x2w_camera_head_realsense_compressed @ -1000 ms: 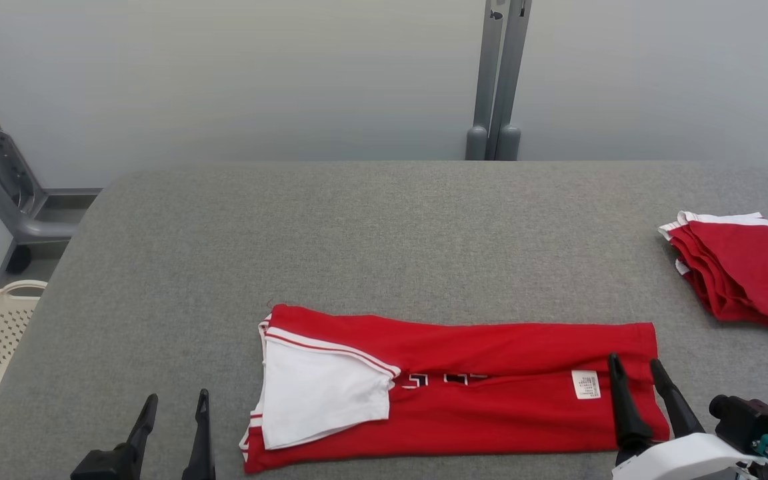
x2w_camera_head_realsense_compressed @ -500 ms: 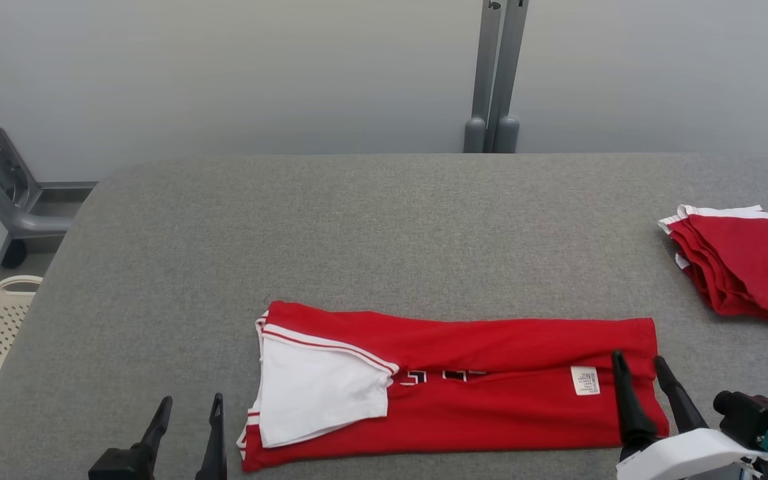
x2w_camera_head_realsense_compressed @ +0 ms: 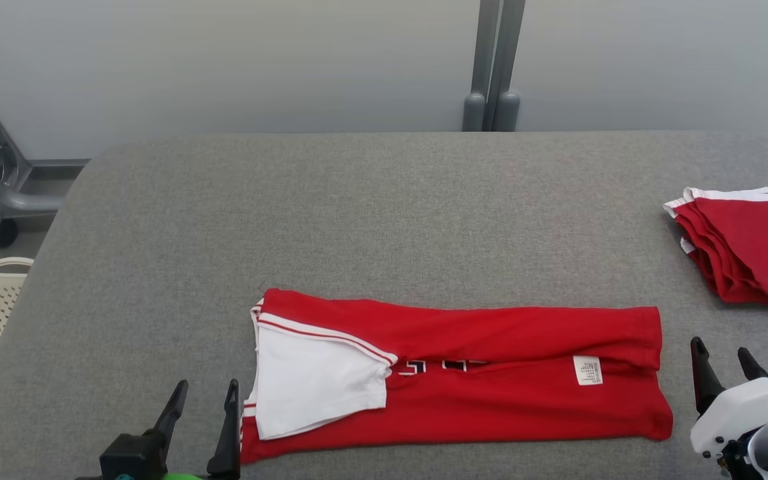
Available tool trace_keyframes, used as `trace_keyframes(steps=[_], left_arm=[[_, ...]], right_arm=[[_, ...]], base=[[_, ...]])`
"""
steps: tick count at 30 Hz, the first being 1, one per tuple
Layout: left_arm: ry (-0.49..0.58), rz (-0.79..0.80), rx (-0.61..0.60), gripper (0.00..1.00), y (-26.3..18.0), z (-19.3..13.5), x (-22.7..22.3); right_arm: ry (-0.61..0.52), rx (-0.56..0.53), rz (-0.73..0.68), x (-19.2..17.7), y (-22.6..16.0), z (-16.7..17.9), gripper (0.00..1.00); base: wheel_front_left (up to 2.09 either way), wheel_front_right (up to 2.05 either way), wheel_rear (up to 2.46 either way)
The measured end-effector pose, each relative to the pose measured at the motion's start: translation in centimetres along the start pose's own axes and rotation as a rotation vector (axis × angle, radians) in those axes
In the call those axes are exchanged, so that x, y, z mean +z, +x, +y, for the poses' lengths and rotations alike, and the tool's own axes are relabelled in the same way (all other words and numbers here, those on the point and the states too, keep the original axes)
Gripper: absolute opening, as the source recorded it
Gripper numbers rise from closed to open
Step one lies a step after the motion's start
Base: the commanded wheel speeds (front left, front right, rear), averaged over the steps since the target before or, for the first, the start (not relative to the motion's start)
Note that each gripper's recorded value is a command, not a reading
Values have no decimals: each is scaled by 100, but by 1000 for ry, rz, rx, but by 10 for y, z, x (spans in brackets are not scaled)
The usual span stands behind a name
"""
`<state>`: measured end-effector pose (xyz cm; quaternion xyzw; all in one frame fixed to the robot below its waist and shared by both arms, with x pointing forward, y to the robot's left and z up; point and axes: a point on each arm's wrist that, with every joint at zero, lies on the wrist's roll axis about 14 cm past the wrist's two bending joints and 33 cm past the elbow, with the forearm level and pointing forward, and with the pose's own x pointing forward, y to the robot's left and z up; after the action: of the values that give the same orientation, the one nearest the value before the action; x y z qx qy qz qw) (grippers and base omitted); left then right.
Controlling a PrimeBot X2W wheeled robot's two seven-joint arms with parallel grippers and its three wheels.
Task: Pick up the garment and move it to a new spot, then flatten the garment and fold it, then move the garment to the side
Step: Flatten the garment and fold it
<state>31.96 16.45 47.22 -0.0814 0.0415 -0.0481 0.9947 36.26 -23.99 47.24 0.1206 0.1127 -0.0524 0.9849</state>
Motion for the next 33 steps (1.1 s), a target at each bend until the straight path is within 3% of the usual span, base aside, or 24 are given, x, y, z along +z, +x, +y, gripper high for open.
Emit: trace_keyframes(steps=[16, 23, 30, 31, 33], left_arm=[[-8, 66, 17, 100, 22, 7, -17], [-9, 94, 37, 100, 21, 13, -26], [-9, 97, 29, 100, 21, 11, -27], [-9, 97, 27, 100, 21, 11, -27], [-8, 98, 24, 100, 21, 10, -27]], right_arm=[[-60, -36, 238, -55, 46, 2, 100], [-59, -24, 360, -87, 51, 9, 100], [-44, -22, 440, -94, 50, 11, 100], [-42, -19, 453, -96, 49, 12, 93], [-40, -18, 479, -98, 49, 12, 42]], base=[[0, 0, 0], [0, 0, 0], [0, 0, 0], [0, 0, 0], [0, 0, 0]])
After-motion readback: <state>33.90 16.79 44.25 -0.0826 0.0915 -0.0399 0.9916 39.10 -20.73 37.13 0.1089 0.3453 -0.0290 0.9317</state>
